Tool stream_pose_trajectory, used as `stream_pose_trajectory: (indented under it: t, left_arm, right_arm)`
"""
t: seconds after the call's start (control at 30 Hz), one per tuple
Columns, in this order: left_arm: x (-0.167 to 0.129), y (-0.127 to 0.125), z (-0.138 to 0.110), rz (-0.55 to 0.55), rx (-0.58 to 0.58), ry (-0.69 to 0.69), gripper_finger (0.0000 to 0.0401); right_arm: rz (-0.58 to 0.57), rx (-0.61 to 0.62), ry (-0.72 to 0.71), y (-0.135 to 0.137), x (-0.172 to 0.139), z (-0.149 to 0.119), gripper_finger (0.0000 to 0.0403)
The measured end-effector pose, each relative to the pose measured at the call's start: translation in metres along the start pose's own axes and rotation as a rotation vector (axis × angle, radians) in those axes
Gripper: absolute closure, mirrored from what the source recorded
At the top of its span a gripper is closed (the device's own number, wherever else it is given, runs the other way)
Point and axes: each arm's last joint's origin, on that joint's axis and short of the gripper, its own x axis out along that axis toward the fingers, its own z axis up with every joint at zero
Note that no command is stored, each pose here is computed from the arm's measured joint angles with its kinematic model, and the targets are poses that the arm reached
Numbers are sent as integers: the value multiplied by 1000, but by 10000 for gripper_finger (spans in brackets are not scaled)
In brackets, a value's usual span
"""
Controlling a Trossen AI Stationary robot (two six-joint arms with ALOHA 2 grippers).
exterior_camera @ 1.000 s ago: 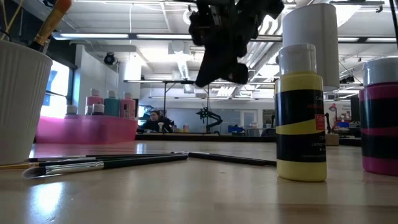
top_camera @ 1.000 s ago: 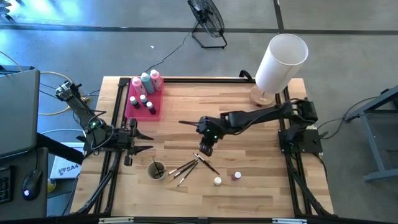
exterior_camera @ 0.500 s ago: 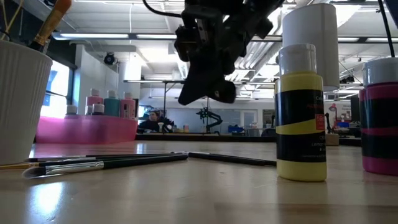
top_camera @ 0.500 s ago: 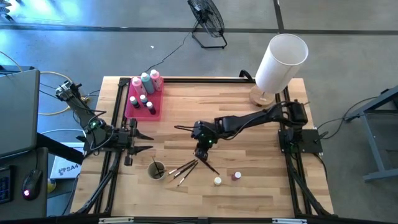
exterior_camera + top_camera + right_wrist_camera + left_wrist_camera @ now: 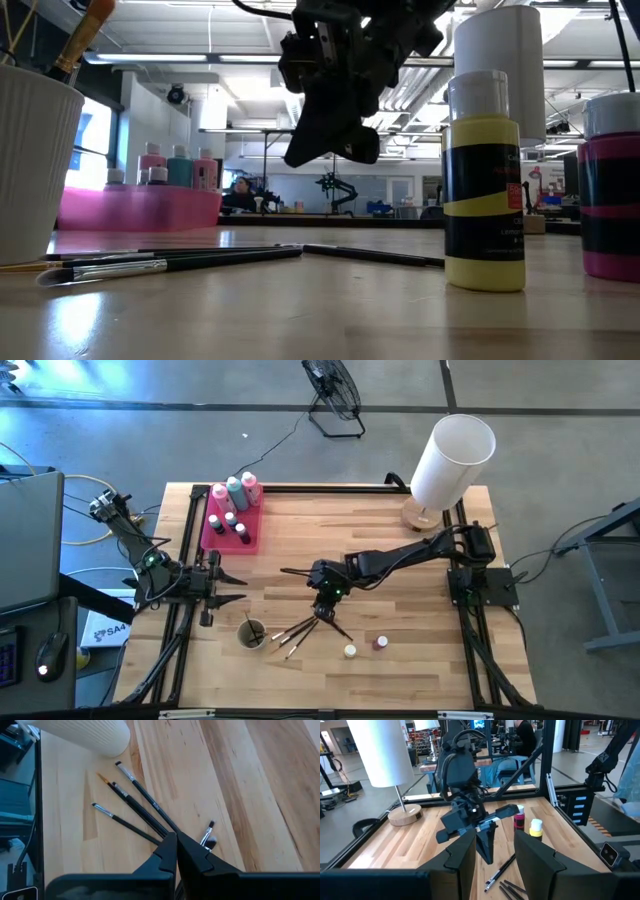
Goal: Pick & Place Paint Supplies
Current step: Put the silver paintbrush into the light brown cup
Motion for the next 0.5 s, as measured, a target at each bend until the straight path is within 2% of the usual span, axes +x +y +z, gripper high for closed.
stream_pose_trajectory:
  t: [0.27, 0.5]
  left_arm:
    - [0, 0, 0, 0, 0, 0, 269]
    - [0, 0, 0, 0, 0, 0, 269]
  right_arm:
    - [-25, 12, -13, 1, 1, -1, 399]
    - [-112, 5, -58, 1, 3, -1, 400]
